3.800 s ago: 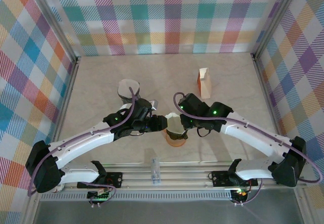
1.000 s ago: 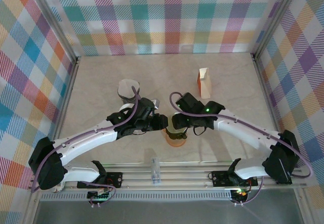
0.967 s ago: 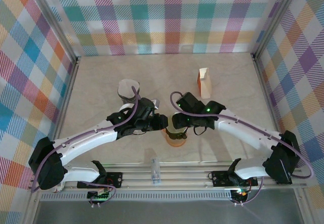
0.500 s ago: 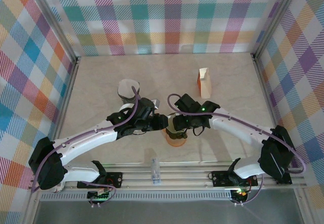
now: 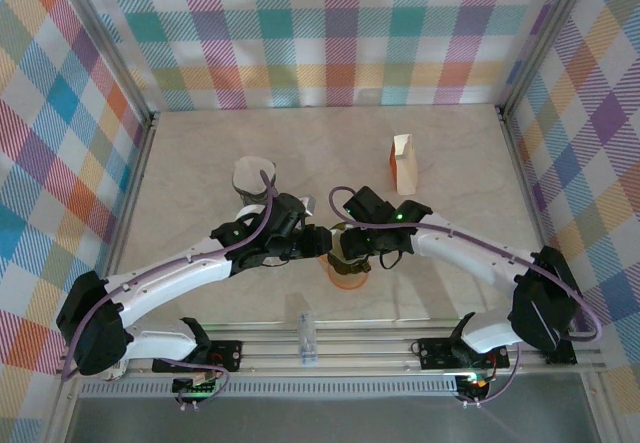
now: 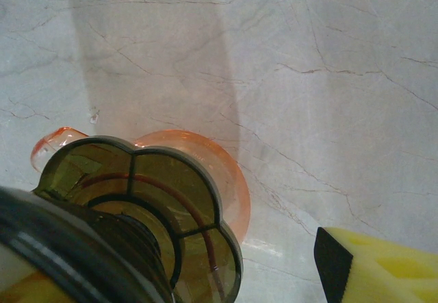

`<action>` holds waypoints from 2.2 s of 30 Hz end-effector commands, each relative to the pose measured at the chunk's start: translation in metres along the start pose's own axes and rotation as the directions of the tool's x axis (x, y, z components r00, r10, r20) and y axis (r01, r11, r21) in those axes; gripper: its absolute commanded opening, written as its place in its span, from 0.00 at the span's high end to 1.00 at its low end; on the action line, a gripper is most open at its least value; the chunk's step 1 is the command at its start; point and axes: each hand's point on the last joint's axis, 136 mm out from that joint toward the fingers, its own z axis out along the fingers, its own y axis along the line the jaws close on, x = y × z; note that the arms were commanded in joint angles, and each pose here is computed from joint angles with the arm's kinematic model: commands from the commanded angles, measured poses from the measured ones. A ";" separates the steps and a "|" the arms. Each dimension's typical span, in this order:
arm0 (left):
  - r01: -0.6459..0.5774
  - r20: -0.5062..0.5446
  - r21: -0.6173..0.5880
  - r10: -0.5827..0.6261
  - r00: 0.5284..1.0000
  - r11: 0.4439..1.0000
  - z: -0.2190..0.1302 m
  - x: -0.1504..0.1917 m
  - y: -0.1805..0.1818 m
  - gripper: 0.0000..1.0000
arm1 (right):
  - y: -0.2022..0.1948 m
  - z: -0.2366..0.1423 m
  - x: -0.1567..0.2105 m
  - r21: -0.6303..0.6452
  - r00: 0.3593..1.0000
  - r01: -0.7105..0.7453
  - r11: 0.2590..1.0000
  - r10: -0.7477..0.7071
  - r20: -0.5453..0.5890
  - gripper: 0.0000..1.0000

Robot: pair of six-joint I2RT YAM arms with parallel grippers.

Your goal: Place the coffee filter in the dripper

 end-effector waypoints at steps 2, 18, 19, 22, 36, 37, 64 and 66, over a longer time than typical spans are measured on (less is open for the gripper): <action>-0.011 -0.017 0.011 0.011 1.000 1.000 0.001 0.004 -0.005 0.67 | 0.000 -0.019 -0.006 -0.033 0.999 -0.016 0.999 0.017 0.040 0.25; -0.010 -0.019 0.012 0.010 1.000 1.000 0.002 0.004 -0.005 0.68 | 0.001 0.006 0.012 -0.033 0.999 -0.017 0.999 0.016 -0.035 0.26; -0.010 -0.020 0.011 0.010 1.000 1.000 0.002 0.005 -0.004 0.68 | 0.002 0.004 0.011 -0.038 0.999 -0.017 0.999 0.016 -0.031 0.26; -0.009 -0.019 0.009 0.010 1.000 1.000 0.002 0.005 -0.004 0.68 | 0.005 -0.011 0.001 -0.059 1.000 -0.018 0.998 0.019 0.010 0.25; -0.009 -0.014 0.010 0.009 1.000 1.000 0.001 0.003 -0.005 0.68 | -0.011 -0.077 -0.021 -0.098 0.966 -0.077 0.992 0.098 0.237 0.24; -0.008 -0.012 0.015 0.009 1.000 1.000 0.001 0.003 -0.006 0.68 | -0.012 -0.077 -0.020 -0.093 0.966 -0.081 0.992 0.102 0.239 0.24; -0.004 0.060 0.079 -0.001 0.998 0.997 -0.027 -0.011 -0.024 0.40 | -0.031 -0.106 -0.018 -0.100 0.925 -0.124 0.987 0.152 0.347 0.23; -0.009 0.072 0.080 0.004 0.997 0.997 -0.033 -0.013 -0.026 0.39 | -0.032 -0.107 -0.018 -0.099 0.924 -0.124 0.987 0.152 0.352 0.22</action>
